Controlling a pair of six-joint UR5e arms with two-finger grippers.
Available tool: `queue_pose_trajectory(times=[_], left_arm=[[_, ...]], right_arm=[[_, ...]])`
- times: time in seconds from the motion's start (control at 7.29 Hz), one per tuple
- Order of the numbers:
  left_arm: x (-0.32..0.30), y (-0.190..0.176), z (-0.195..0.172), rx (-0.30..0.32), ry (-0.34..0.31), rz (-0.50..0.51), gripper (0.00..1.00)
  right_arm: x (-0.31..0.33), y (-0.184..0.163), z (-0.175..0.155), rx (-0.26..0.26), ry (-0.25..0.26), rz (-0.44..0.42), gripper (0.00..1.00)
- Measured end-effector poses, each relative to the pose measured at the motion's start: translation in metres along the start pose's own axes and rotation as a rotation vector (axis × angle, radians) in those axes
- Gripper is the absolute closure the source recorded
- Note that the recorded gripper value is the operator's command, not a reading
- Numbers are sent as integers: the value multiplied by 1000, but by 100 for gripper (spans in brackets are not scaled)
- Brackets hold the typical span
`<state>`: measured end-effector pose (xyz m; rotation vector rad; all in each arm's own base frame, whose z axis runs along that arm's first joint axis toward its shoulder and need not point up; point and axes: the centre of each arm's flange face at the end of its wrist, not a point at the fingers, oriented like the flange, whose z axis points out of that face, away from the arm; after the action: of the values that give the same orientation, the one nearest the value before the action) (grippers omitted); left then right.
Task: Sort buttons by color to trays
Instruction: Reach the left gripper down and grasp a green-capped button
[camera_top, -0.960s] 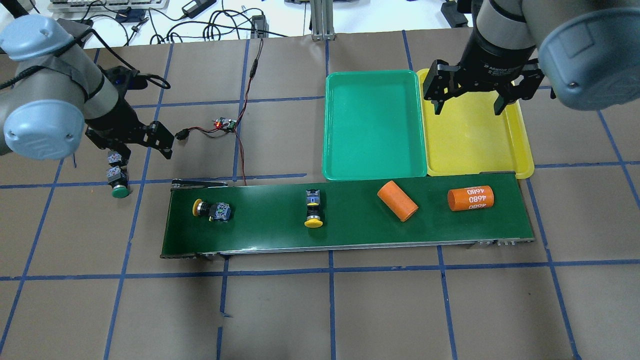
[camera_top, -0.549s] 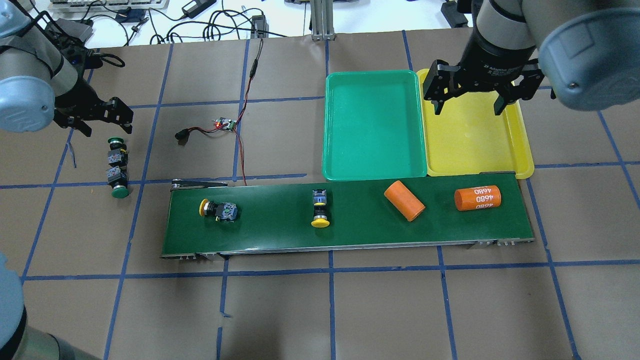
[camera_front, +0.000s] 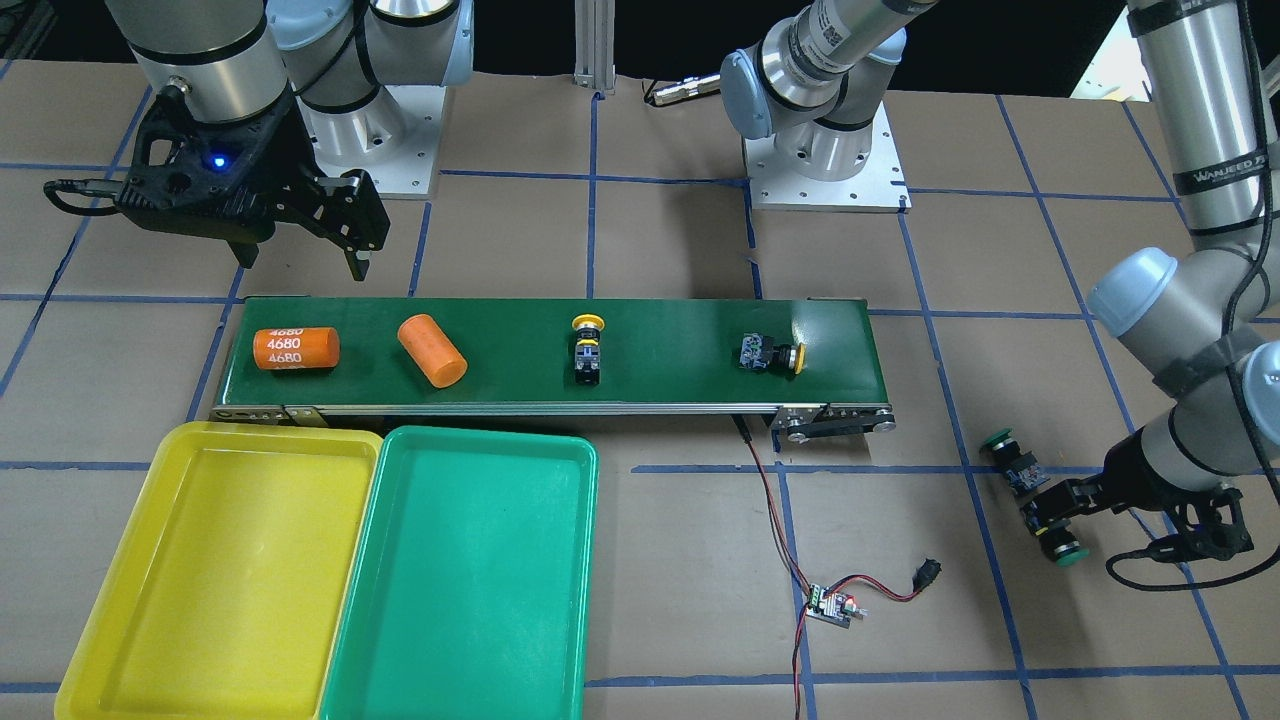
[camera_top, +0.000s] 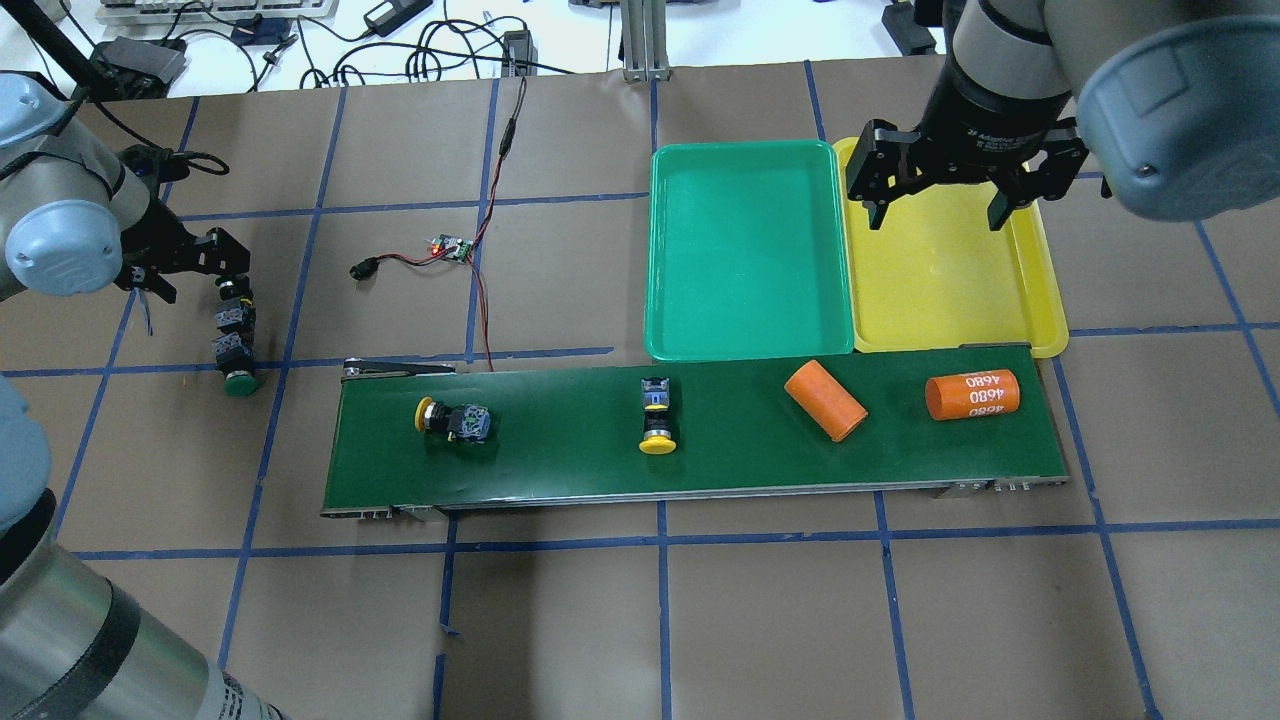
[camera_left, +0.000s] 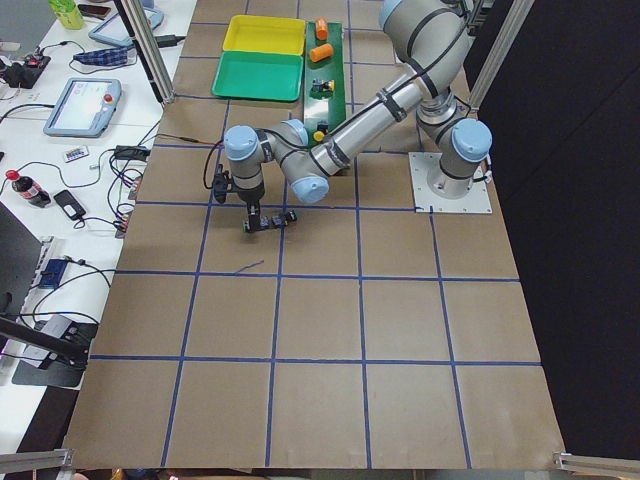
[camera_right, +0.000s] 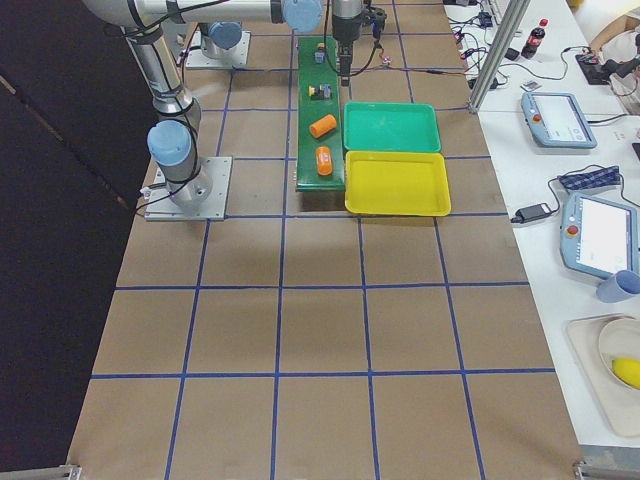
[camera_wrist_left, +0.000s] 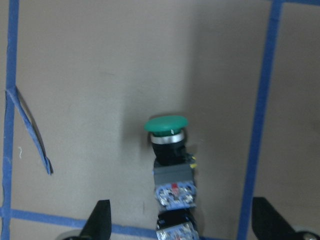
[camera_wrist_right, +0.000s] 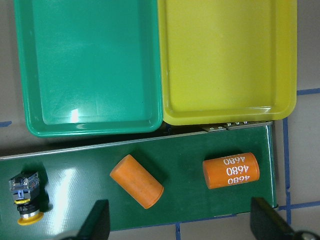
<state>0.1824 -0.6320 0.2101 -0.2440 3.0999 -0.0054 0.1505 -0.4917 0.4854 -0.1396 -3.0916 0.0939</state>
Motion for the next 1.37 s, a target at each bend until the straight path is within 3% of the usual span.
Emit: queue_pose_trajectory(times=[0.27, 0.41, 0.82, 1.1, 1.37], left_arm=[[-2, -5, 18, -6, 5, -30, 81], [-1, -8, 23, 1, 17, -64, 99], [3, -13, 13, 34, 53, -111, 100], [22, -16, -36, 76, 60, -80, 100], [90, 8, -90, 31, 111, 10, 100]], right_arm=[[0, 0, 0, 0, 0, 0, 0], [0, 0, 0, 0, 0, 0, 0], [0, 1, 2, -4, 1, 0, 0], [0, 2, 5, -9, 1, 0, 0], [1, 2, 6, -10, 1, 1, 0]])
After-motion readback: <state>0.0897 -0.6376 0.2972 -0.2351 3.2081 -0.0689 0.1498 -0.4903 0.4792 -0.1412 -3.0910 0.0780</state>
